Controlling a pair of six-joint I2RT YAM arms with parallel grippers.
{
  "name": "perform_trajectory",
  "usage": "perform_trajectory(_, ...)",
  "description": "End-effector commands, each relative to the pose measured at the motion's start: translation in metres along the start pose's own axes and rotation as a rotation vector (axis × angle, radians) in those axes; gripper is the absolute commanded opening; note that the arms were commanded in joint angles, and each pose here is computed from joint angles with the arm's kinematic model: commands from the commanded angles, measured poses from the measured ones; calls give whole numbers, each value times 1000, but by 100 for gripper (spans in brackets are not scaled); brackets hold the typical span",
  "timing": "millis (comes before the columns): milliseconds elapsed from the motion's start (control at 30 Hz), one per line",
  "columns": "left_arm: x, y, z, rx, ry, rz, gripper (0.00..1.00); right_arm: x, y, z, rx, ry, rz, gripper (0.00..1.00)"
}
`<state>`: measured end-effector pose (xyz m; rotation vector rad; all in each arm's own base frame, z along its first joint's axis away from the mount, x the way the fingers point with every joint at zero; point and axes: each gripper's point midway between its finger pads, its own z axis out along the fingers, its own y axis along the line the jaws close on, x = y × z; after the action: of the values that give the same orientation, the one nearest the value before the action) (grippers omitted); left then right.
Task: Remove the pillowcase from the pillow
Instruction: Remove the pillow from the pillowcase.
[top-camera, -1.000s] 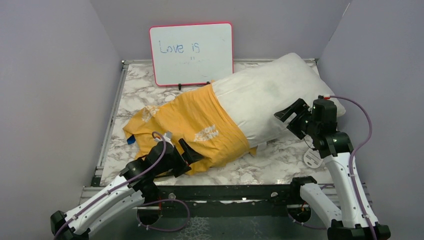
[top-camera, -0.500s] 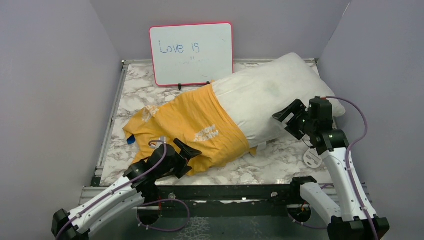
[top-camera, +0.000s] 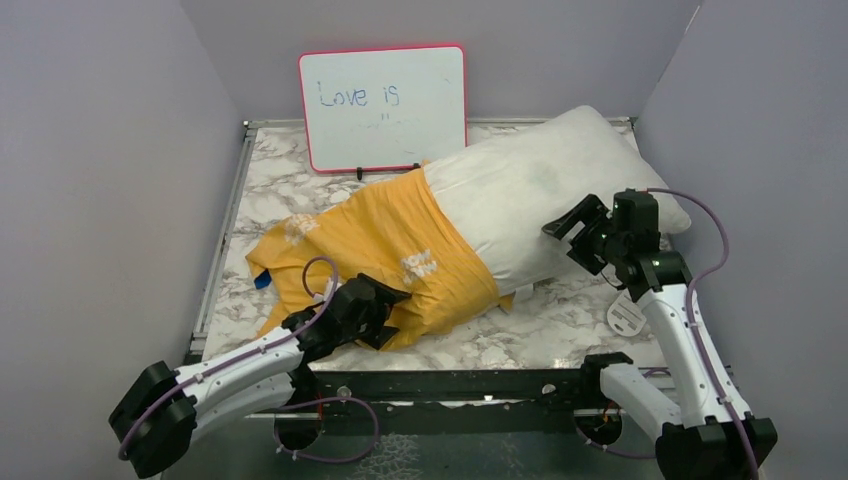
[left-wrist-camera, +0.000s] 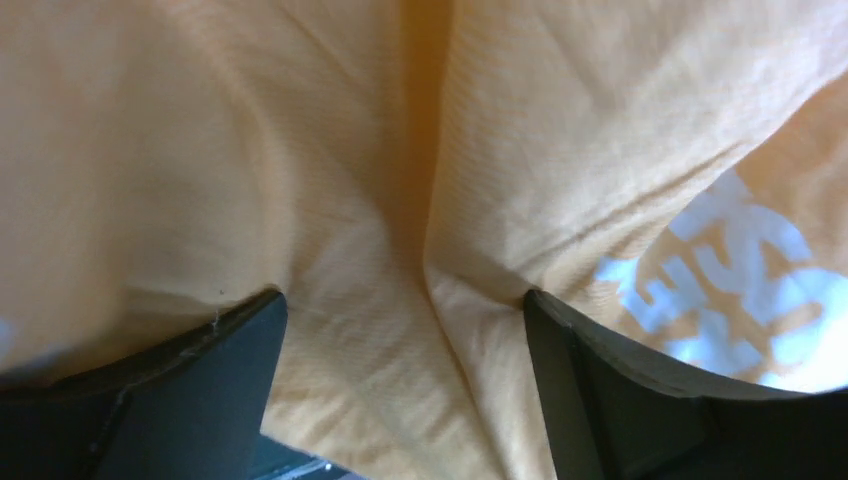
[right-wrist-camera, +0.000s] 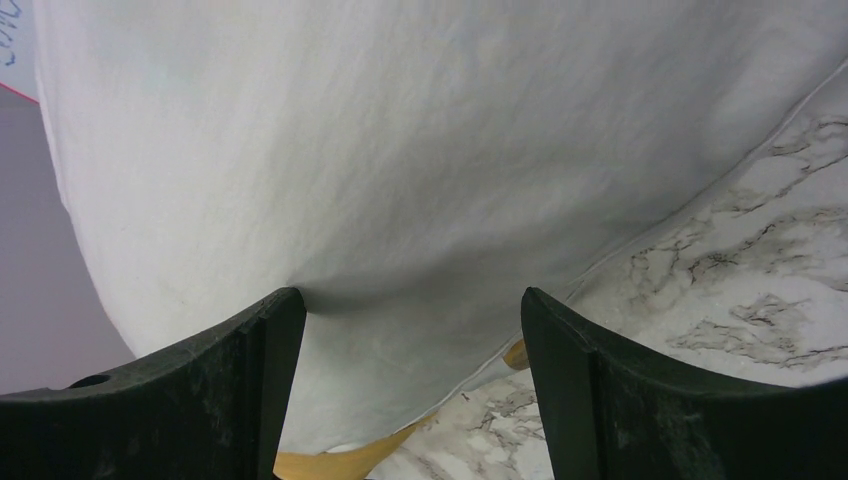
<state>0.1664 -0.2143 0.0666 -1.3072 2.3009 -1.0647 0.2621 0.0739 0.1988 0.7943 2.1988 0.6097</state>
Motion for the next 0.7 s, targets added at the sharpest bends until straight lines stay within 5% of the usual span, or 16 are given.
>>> perform_trajectory(0,-2,5,17,87,1,39,78,-18,15,1,-32,-47,-32,83)
perform_trajectory(167,-2,8,26,68,-22,230,47,-21,21,7,-50,-43,-35,83)
perform_trajectory(333,-30,6,14,-16,-171,432,0,-19,29,15,-96,-17,-53,81)
perform_trajectory(667,-96,-17,-64,-127,-504,652,0,-30,2,64,86,19,-115,81)
